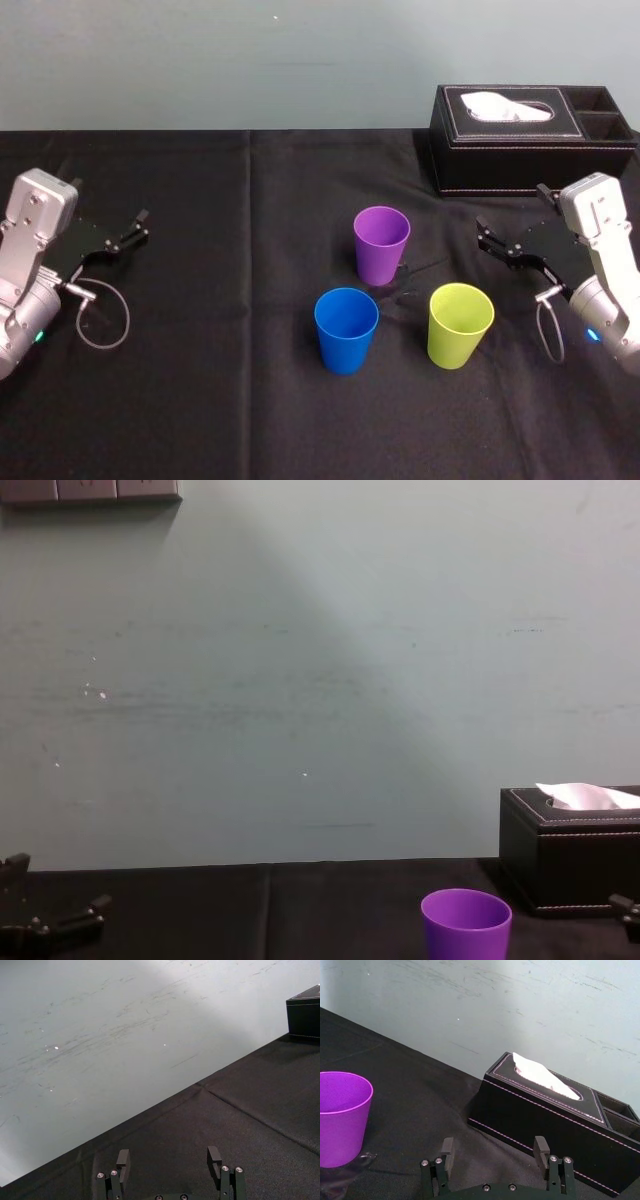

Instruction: Stack the three plastic cups sequentially using one hand.

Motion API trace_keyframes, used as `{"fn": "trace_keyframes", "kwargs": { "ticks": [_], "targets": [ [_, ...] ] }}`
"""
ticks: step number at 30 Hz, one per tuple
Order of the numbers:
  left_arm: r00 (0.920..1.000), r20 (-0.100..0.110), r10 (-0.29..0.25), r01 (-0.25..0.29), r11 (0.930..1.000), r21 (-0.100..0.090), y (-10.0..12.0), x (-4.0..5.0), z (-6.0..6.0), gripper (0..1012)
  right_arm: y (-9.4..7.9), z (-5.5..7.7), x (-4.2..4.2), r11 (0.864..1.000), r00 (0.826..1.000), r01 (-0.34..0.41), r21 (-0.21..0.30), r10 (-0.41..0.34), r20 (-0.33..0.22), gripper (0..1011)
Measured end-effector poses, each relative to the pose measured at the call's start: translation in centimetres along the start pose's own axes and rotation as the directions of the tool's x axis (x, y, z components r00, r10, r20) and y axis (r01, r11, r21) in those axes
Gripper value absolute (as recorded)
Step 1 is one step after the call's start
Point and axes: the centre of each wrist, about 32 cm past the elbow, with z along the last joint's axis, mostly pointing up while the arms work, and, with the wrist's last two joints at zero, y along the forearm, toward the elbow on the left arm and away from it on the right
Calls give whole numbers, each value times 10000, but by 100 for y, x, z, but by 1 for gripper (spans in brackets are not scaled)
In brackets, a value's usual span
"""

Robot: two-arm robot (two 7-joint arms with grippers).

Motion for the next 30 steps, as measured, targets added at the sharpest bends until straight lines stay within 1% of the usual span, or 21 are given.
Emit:
{"fn": "trace_keyframes", "kwargs": {
  "ticks": [30],
  "targets": [
    [10000, 0, -1, 1, 10000, 0, 0, 0, 0, 1011, 0, 0, 0, 10000, 10000, -1, 0, 1, 0, 1003]
  ]
}}
